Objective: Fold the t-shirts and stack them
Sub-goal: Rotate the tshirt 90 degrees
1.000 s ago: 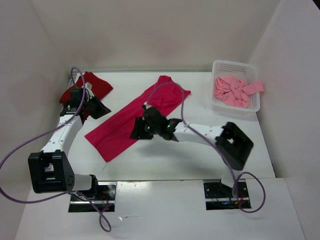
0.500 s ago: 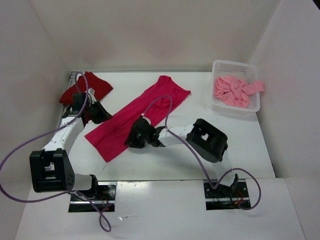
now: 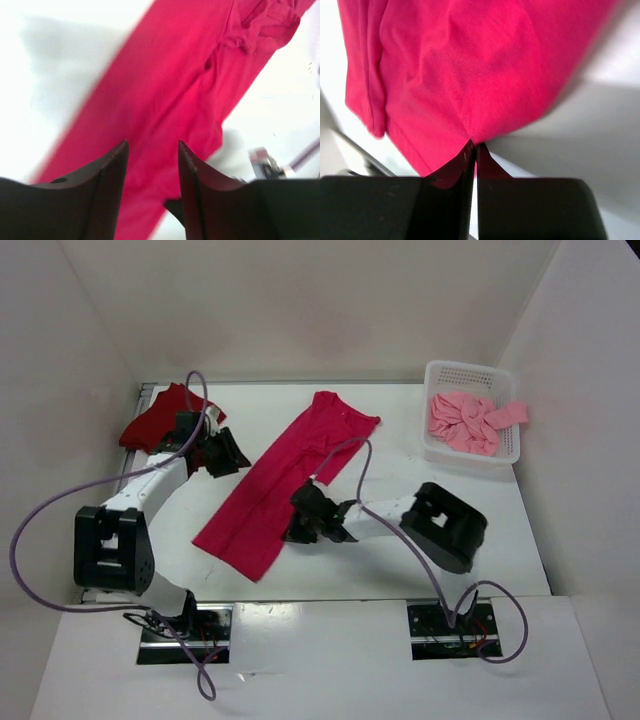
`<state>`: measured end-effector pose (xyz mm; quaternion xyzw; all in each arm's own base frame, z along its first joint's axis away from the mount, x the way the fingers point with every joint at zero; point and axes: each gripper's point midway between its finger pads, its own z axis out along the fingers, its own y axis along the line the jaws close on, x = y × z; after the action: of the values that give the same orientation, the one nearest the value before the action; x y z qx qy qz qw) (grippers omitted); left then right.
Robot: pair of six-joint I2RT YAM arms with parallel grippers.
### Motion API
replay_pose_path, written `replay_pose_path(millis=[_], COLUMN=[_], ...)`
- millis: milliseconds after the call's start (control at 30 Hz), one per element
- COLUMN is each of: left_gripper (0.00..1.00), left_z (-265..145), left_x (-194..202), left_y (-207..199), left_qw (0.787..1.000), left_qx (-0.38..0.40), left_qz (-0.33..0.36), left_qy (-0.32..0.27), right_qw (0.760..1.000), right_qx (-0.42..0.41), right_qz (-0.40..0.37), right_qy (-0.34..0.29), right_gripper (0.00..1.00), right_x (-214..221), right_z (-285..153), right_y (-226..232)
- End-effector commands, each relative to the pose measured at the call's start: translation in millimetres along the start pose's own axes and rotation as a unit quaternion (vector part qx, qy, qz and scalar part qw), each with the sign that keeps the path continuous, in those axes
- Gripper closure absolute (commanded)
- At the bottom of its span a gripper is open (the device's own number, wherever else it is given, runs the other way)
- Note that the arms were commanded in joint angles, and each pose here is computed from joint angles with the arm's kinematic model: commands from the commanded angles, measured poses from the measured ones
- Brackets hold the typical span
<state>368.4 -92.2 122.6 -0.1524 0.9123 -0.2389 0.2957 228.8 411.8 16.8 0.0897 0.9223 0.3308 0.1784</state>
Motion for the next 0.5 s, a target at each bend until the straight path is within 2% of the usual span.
replay_pose_path(millis=[0, 67, 100, 167, 200, 267, 300, 333, 400, 467], left_gripper=[0.47, 0.44, 0.43, 0.39, 0.38, 0.37, 0.36, 0.36, 0.36, 0.36], left_z=[28, 41, 59, 76, 93, 111, 131, 137, 161, 180], left_x=[-12, -20, -14, -19, -24, -28, -20, -38, -36, -45], left_y=[-20, -31, -32, -35, -39, -46, -40, -51, -45, -49], left_qw=[0.999, 0.999, 0.999, 0.999, 0.998, 0.998, 0.998, 0.998, 0.998, 0.998], left_qx=[0.011, 0.014, 0.013, 0.007, 0.010, 0.014, 0.006, 0.016, 0.013, 0.020], left_qz=[0.037, 0.044, 0.048, 0.054, 0.057, 0.057, 0.055, 0.060, 0.056, 0.062], left_qy=[-0.004, -0.009, 0.006, 0.006, 0.008, 0.010, 0.028, 0.012, 0.026, 0.023], right_qw=[0.998, 0.996, 0.997, 0.994, 0.994, 0.993, 0.993, 0.995, 0.997, 0.999], right_qx=[0.040, 0.067, 0.054, 0.077, 0.082, 0.090, 0.095, 0.082, 0.069, 0.044], right_qz=[-0.051, -0.052, -0.056, -0.051, -0.050, -0.051, -0.047, -0.045, -0.030, -0.009], right_qy=[0.007, 0.027, 0.027, 0.051, 0.054, 0.052, 0.044, 0.026, 0.009, -0.002], right_gripper=[0.96, 0.96, 0.93, 0.88, 0.82, 0.78, 0.73, 0.70, 0.63, 0.62], right_x=[3, 13, 14, 24, 26, 27, 23, 15, 4, -6], right_z=[-43, -60, -73, -86, -91, -106, -112, -123, -135, -148], right_y=[-40, -75, -72, -98, -102, -106, -110, -105, -104, -104])
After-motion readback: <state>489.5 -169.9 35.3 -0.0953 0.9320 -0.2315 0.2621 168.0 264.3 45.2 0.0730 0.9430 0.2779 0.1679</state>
